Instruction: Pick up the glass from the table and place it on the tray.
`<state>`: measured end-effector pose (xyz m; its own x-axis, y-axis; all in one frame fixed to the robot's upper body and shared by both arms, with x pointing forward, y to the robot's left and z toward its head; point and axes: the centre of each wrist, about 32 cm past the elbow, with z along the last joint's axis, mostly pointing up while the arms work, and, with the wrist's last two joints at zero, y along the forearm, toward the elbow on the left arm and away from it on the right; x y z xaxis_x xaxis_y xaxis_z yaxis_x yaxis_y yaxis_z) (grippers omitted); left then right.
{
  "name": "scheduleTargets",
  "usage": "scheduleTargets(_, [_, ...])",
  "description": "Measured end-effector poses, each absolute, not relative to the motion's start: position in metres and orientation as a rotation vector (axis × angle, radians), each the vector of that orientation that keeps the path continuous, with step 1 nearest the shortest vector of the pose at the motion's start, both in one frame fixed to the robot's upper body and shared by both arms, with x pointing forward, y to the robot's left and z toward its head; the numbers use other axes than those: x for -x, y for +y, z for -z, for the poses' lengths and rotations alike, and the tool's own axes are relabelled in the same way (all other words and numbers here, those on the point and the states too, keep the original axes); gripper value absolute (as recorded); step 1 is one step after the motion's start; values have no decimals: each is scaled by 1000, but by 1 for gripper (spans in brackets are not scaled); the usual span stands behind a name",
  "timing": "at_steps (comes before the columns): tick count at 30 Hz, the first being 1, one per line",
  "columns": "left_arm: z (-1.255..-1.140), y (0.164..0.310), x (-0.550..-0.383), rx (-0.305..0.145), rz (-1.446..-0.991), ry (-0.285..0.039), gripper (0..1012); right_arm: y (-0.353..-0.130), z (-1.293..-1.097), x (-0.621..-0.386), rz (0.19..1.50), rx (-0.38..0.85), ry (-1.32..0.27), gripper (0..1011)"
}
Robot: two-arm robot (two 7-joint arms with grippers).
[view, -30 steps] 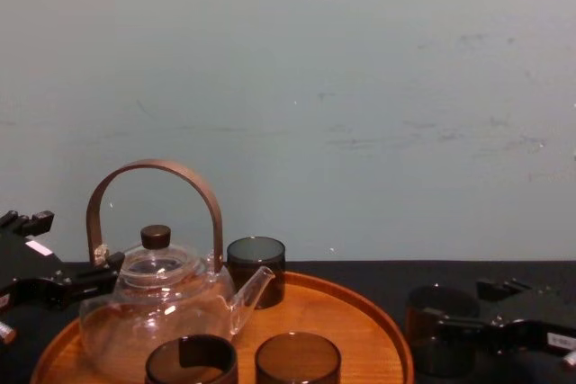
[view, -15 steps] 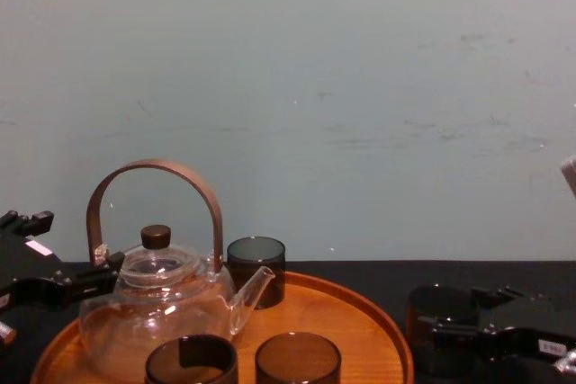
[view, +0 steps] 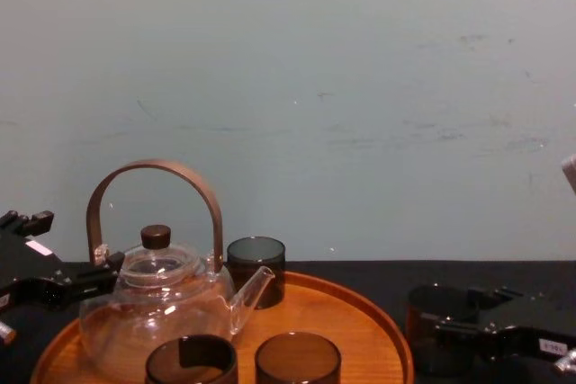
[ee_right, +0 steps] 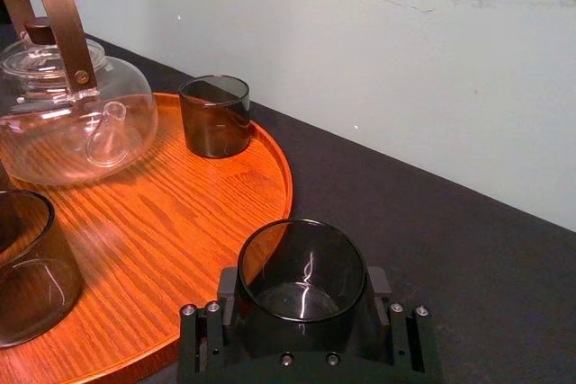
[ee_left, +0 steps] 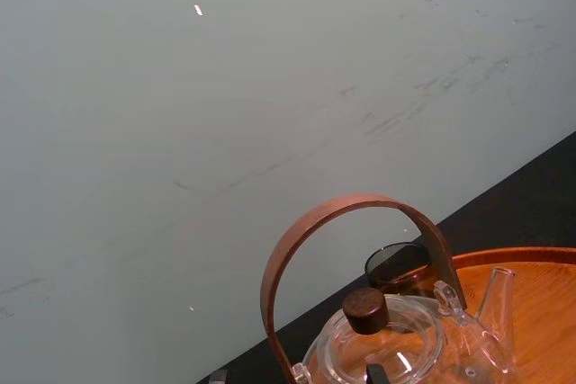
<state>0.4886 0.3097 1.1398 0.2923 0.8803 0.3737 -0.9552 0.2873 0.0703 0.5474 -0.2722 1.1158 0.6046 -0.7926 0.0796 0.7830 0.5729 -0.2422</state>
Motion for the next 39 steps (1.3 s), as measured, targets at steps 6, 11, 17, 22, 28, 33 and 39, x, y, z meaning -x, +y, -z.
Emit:
scheduleTargets(6, [-1140,310,-489,-304,-1248,-285,1001,-272,-1116,-547,924,264,40,863])
scheduleTargets(11, [-1140,310,-489,-304,-1248,-285,1001,-273,-1116,-547,925,264,40,863])
scheduleTargets(17, [-1140,310,-489,-304,-1248,-285,1001,-274,-1115,-547,917,256,50,863])
scheduleTargets(22, [-1140,310,-489,-304,-1248,-285,1001,-275,-1115,-548,907,249,56,863])
scheduleTargets(28, [-1140,310,-489,-304,-1248,-285,1001,-275,-1120,-547,901,242,39,863])
scheduleTargets(33, [-1140,310,-489,-304,-1248,-285,1001,-274,-1126,-545,893,235,19,862])
scheduleTargets(39, [-1140,310,-489,-304,-1248,-285,1001,-268,-1134,-542,869,225,-4,862])
